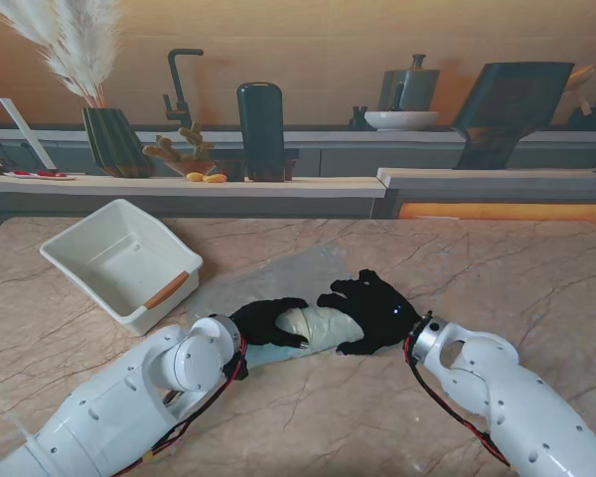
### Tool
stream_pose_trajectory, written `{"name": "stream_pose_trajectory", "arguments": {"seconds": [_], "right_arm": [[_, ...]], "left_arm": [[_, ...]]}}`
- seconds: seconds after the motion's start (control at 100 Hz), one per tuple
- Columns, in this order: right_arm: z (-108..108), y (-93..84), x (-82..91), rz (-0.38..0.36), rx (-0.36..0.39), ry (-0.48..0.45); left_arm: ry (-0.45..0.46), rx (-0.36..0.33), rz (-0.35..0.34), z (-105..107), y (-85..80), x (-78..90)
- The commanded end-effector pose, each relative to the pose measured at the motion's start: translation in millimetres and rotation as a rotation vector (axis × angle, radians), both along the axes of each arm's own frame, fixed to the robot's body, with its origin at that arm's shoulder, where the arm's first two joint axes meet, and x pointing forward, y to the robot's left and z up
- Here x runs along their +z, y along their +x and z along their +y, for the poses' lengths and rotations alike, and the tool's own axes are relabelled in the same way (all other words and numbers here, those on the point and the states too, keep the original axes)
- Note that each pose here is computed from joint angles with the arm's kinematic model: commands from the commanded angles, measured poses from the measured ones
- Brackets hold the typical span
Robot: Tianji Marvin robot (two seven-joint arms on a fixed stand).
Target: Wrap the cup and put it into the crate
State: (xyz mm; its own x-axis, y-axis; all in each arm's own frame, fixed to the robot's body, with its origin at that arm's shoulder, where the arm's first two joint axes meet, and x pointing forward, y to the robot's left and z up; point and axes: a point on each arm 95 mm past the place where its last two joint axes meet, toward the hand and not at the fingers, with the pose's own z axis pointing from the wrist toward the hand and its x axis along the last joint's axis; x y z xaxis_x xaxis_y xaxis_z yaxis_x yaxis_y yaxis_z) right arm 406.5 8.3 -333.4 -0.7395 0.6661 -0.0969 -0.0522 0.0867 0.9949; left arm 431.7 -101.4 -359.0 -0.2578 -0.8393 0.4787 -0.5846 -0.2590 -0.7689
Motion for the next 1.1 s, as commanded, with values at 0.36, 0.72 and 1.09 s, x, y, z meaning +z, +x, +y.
{"name": "stream_pose_trajectory", "arguments": {"seconds": [0.36,0.72,1.09], "right_arm": [[14.6,38.5,-52.3,0.161,-0.072,-0.255],[34.9,57.5,-66.0,0.309,-0.046,-0.288],[34.6,52.4,-41.4,0.706,-0.072,-0.405]], "left_arm": [[0.055,0.053,0.234,22.9,-13.9,-52.6],[-0.045,0.054,0.025,27.8,-26.9,-17.4],[-0.025,-0.208,-0.310,19.2,-73.6,34.4]]}}
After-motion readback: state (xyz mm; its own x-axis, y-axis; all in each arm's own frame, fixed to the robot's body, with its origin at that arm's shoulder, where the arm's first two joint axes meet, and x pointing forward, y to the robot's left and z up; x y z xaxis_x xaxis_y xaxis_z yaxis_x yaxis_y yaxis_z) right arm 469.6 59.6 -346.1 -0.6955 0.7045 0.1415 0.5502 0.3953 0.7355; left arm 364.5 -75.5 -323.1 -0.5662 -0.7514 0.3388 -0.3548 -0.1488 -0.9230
